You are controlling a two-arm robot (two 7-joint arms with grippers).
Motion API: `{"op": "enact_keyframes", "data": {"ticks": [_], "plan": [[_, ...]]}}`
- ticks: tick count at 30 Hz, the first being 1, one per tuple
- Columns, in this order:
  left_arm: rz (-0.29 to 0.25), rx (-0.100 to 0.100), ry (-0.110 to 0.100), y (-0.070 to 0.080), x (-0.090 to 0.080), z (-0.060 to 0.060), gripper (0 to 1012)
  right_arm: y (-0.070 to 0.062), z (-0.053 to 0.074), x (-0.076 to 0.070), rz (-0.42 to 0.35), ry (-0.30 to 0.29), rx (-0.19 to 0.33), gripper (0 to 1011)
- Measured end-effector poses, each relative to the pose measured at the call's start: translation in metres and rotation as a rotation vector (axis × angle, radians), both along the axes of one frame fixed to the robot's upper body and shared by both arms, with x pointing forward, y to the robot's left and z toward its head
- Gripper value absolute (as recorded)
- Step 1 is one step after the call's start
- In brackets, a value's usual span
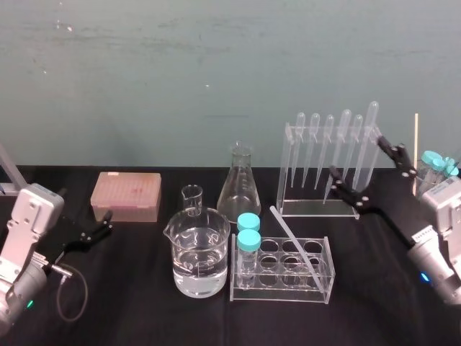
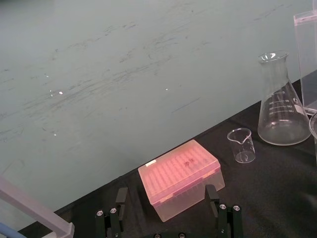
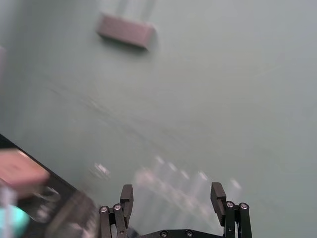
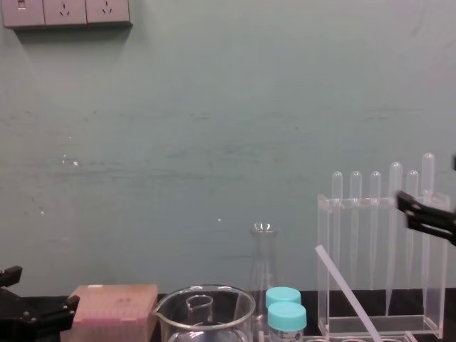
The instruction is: Pick up the stirring rod with one hand, then place it down.
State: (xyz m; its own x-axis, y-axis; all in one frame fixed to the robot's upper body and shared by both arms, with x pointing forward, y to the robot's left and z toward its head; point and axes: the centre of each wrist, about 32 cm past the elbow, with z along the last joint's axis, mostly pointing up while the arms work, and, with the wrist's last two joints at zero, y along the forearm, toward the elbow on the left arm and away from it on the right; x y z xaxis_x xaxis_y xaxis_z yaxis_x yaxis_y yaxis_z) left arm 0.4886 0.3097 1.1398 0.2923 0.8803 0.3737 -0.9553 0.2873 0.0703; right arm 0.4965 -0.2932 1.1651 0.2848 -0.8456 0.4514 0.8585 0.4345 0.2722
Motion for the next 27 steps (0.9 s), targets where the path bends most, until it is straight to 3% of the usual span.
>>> {"op": "enact_keyframes", "data": {"ticks": [4,10,14,15,16,23,27], "plan": [[0.0,0.0,0.0,0.0,0.0,0.0,1000,0.012,0.005,0.0,0.131,-0.046,-0.007,1002],[0.0,0.0,0.0,0.0,0.0,0.0,1000,0.019,0.006,-0.001,0.281,-0.031,-0.02,1002],[0.0,0.0,0.0,0.0,0.0,0.0,1000,0.022,0.009,0.002,0.389,0.076,-0.008,1003],[0.0,0.0,0.0,0.0,0.0,0.0,1000,0.022,0.009,0.002,0.389,0.076,-0.008,1003],[0.0,0.0,0.0,0.0,0.0,0.0,1000,0.022,0.011,0.005,0.424,0.148,-0.001,1003],[0.0,0.0,0.0,0.0,0.0,0.0,1000,0.022,0.014,0.014,0.473,0.342,0.018,1002],[0.0,0.0,0.0,0.0,0.0,0.0,1000,0.021,0.014,0.017,0.464,0.405,0.016,1003]]}}
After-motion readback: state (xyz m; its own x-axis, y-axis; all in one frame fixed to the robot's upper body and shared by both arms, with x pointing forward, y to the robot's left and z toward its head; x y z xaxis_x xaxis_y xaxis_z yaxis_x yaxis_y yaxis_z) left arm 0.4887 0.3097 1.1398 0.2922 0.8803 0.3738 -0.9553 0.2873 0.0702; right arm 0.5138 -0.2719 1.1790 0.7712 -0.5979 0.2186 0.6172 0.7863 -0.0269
